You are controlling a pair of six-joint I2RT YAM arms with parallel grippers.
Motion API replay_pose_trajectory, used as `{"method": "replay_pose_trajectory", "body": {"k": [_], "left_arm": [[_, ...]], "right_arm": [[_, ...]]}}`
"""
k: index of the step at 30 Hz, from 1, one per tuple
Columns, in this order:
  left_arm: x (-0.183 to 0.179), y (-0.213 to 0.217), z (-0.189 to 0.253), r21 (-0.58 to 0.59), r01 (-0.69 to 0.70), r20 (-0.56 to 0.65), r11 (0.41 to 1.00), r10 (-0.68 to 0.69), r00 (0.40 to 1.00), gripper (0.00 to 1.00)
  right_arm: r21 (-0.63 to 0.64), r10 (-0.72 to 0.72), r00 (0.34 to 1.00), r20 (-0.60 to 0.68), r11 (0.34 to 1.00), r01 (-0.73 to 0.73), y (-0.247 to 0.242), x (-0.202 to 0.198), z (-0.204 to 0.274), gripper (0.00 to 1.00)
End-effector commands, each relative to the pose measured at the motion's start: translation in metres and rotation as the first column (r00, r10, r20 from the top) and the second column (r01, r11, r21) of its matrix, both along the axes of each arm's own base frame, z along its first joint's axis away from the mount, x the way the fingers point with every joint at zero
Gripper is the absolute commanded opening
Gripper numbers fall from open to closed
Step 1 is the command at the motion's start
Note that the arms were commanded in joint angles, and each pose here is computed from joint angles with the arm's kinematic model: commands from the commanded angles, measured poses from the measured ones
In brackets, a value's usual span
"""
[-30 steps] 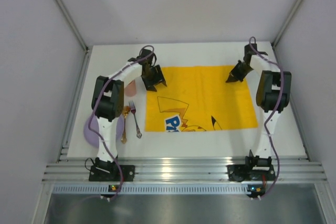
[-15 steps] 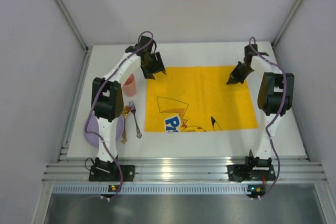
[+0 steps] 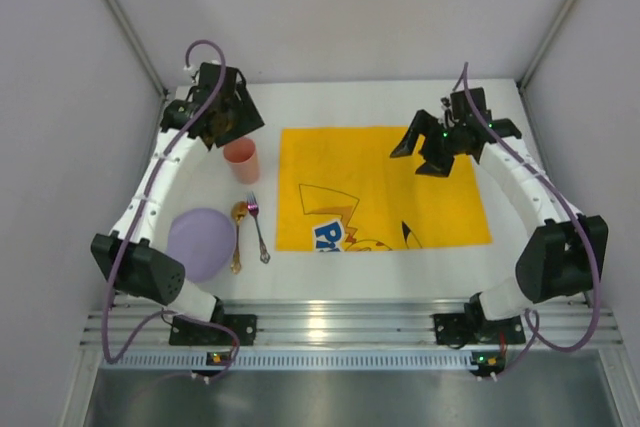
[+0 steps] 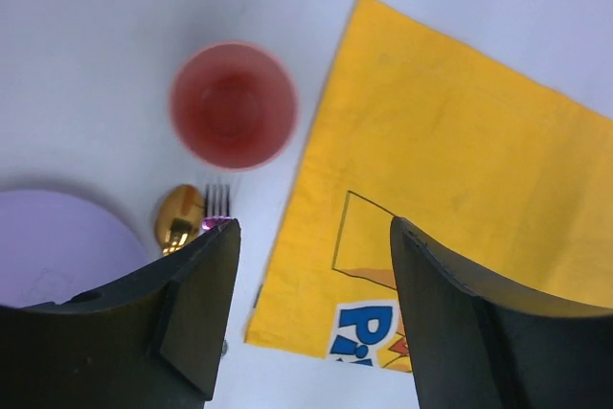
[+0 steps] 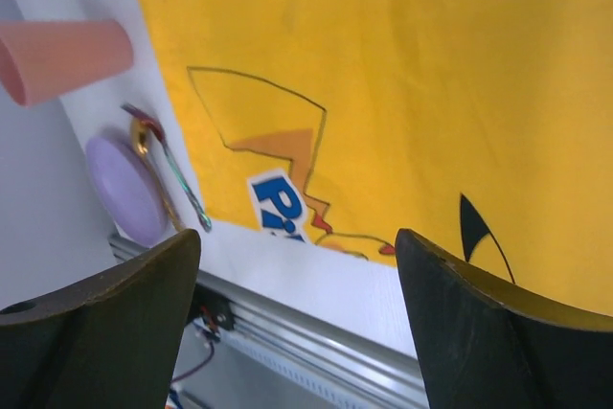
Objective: Set the dinner table for one person
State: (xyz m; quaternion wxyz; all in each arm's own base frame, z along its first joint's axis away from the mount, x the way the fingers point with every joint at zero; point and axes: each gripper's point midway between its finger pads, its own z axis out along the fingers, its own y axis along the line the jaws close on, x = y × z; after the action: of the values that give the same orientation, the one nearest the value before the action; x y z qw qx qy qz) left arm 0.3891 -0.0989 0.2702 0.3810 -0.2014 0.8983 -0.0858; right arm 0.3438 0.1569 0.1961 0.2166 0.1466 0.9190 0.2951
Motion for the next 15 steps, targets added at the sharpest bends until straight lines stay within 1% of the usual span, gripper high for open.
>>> {"method": "replay_pose_trajectory", "body": {"k": [1, 2, 3, 7, 10, 11, 15], "left_arm": [[-0.021, 0.056, -0.032, 0.096, -0.13, -0.093, 0.987, 0.139, 0.986, 0.69], [-0.023, 0.06, -0.033, 0.065, -0.131, -0.094, 0.989, 0.137, 0.986, 0.69], [-0.025, 0.076, -0.042, 0.057, -0.164, -0.115, 0.985, 0.169, 0.979, 0.68], [-0.021, 0.1, -0.056, 0.055, -0.196, -0.128, 0.979, 0.201, 0.971, 0.66], [-0.014, 0.098, -0.071, 0.032, -0.183, -0.148, 0.983, 0.186, 0.971, 0.65], [-0.007, 0.107, -0.074, 0.024, -0.204, -0.136, 0.979, 0.205, 0.969, 0.64], [0.004, 0.104, -0.079, 0.004, -0.188, -0.129, 0.982, 0.187, 0.974, 0.63]], "right_arm": [[0.001, 0.011, 0.998, -0.069, 1.0, -0.011, -0.002, -0.028, -0.026, 0.83], [0.003, 0.023, 0.997, -0.074, 1.0, -0.023, -0.001, -0.034, -0.028, 0.82], [0.007, 0.028, 0.996, -0.08, 1.0, -0.027, -0.001, -0.039, -0.03, 0.82], [0.017, 0.049, 0.996, -0.081, 0.999, -0.048, -0.003, -0.06, -0.033, 0.81], [0.012, 0.064, 0.994, -0.094, 0.998, -0.063, -0.005, -0.074, -0.037, 0.8], [0.006, 0.069, 0.994, -0.09, 0.998, -0.069, -0.006, -0.076, -0.037, 0.8], [-0.007, 0.08, 0.992, -0.096, 0.997, -0.081, -0.01, -0.087, -0.038, 0.79]]}}
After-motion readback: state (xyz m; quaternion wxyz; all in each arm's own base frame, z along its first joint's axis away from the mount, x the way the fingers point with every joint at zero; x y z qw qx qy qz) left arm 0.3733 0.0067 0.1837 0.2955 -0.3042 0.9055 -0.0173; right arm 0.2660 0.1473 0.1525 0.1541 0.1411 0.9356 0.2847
